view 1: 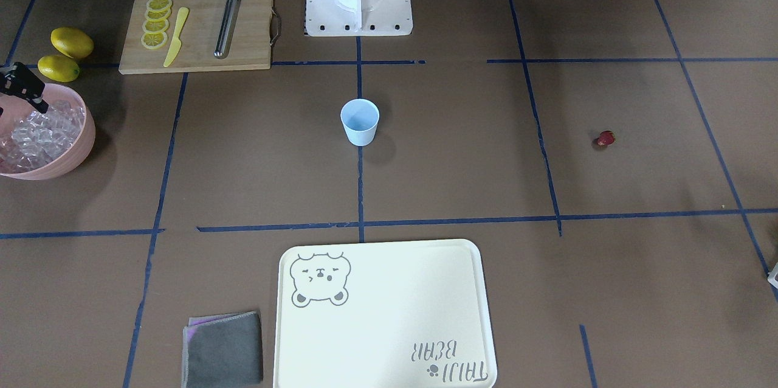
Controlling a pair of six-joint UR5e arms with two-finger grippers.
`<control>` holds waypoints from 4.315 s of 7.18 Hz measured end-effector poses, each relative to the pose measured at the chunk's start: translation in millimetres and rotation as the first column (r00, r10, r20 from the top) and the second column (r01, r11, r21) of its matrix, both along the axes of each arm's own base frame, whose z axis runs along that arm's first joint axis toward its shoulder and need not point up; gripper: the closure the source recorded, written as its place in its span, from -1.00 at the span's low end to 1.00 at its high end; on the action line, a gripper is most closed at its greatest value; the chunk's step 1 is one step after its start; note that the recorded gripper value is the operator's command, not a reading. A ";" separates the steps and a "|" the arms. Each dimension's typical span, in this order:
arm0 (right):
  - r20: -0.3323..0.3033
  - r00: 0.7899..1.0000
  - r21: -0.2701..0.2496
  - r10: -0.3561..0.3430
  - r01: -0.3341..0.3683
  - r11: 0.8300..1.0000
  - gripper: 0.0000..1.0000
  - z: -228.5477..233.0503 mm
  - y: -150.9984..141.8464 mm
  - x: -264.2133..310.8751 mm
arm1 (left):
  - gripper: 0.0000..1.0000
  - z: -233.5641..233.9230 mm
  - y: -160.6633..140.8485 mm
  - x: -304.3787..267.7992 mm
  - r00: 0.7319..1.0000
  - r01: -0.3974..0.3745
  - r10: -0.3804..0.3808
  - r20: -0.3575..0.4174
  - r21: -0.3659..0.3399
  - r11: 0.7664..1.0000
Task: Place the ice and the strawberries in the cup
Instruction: 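Lower the right gripper into the pink bowl and grasp an ice cube, then carry the ice cube with the right gripper over the blue cup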
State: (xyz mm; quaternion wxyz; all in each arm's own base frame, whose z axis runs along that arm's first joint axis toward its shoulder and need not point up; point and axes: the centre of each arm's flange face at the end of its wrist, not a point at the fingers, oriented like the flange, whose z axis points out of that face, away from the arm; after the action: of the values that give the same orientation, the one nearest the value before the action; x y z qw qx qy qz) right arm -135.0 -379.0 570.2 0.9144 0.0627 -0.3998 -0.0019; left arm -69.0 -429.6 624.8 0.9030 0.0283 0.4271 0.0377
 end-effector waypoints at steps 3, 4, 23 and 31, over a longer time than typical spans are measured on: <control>-0.035 0.999 -0.006 -0.018 0.018 1.000 -0.40 13.4 3.5 -12.5 | -1.00 -0.5 0.1 0.0 1.000 0.000 0.000 -0.001 0.001 1.000; -0.036 0.999 -0.008 -0.021 0.021 1.000 -0.29 14.5 3.9 -13.6 | -1.00 -0.6 0.1 0.0 1.000 0.000 0.000 0.000 0.001 1.000; 0.043 0.999 -0.024 0.009 -0.008 1.000 1.00 -390.8 -39.0 -281.4 | -1.00 -7.1 -1.8 0.1 1.000 0.000 0.000 -0.002 0.013 1.000; -0.025 0.997 -0.039 0.066 -0.067 0.997 -0.98 -441.5 15.8 -433.7 | -1.00 -1.1 -1.3 0.3 1.000 -0.001 0.001 -0.002 0.003 1.000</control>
State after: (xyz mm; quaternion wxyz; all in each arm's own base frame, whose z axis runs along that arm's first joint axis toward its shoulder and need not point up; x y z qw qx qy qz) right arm -568.7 -363.2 128.7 0.9198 0.0576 -0.3865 0.0358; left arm -68.7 -430.8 623.7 0.9025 0.0293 0.4279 0.0385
